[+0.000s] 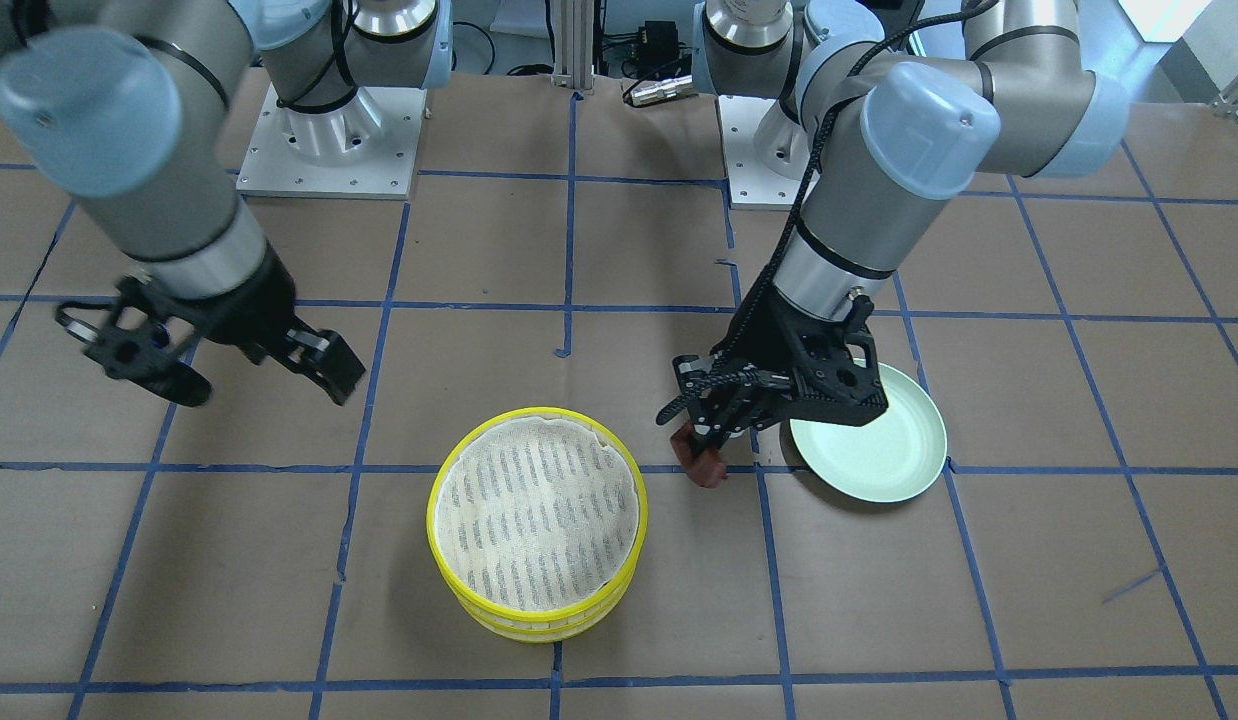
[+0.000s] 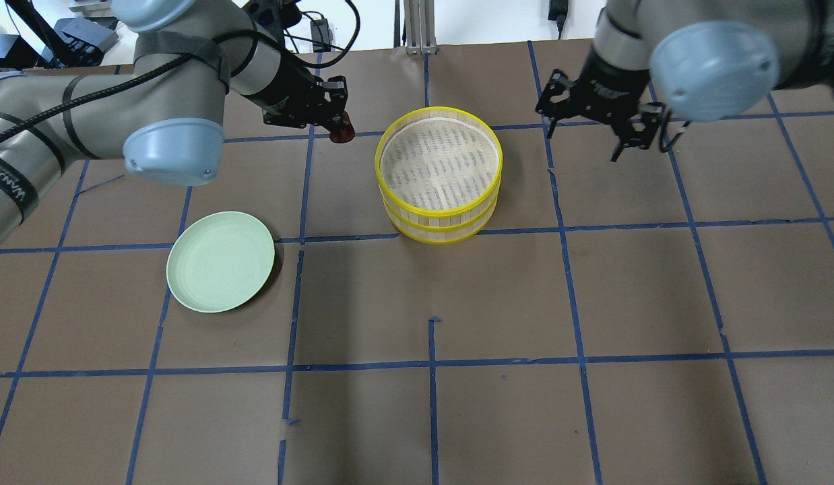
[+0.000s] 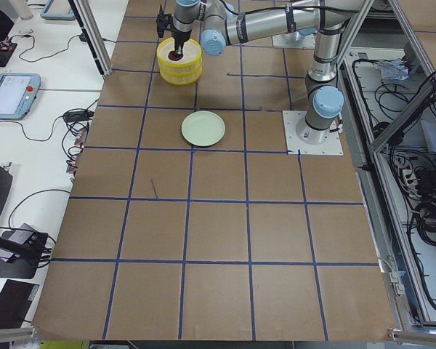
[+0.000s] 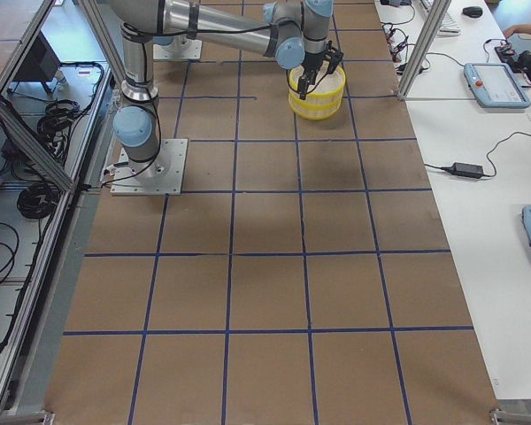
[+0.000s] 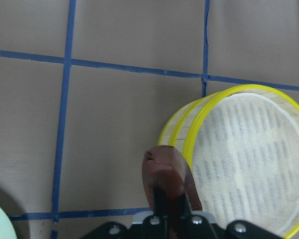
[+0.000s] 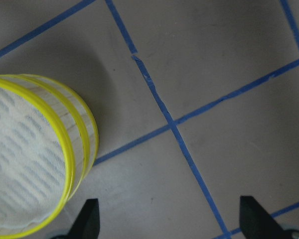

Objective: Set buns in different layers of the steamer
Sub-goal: 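Drop the brown bun into the top tier while the right gripper withdraws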

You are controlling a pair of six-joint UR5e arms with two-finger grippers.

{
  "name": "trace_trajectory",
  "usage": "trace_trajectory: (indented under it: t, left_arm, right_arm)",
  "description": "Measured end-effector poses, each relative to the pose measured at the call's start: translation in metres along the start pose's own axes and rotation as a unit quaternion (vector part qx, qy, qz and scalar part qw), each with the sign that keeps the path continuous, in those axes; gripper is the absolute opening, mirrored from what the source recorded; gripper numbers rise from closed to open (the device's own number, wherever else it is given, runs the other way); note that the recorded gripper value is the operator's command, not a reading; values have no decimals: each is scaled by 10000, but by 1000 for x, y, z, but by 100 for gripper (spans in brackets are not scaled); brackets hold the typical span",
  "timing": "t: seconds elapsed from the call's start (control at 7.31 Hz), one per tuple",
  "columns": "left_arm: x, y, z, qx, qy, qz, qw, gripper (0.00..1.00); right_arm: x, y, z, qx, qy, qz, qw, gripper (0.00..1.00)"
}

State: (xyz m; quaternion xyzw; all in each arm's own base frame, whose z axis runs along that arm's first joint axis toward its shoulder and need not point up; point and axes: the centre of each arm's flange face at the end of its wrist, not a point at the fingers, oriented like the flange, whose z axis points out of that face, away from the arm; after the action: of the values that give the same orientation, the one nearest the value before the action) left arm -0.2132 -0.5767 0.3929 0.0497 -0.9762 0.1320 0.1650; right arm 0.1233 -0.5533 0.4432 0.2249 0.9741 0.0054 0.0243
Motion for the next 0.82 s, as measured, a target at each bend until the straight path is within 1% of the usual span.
trace_trajectory:
  t: [0.14,0.27,0.41,0.55,0.68,0.82]
  left_arm:
    - [27,8,17,49,147,-119,9998,74]
    - [49,17,37,29,242,-327,9992,100]
    - [60,23,54,-47,272,-595,9978,100]
    - [65,26,64,-97,279,-790,9964,100]
    - [67,28,67,-117,281,-872,9957,100]
    - [68,27,67,-115,285,-884,9956,100]
  right_arm:
    - [25,22,-56,36,-62,-197,9998,100]
    - [37,60,-90,39,-63,-480,9988,100]
    - [41,91,-104,36,-66,-887,9960,100]
    - [43,108,-109,58,-78,-1248,9921,100]
    - [43,113,-101,4,-50,-1445,9895,100]
    - [42,114,-86,-129,-5,-1563,9876,100]
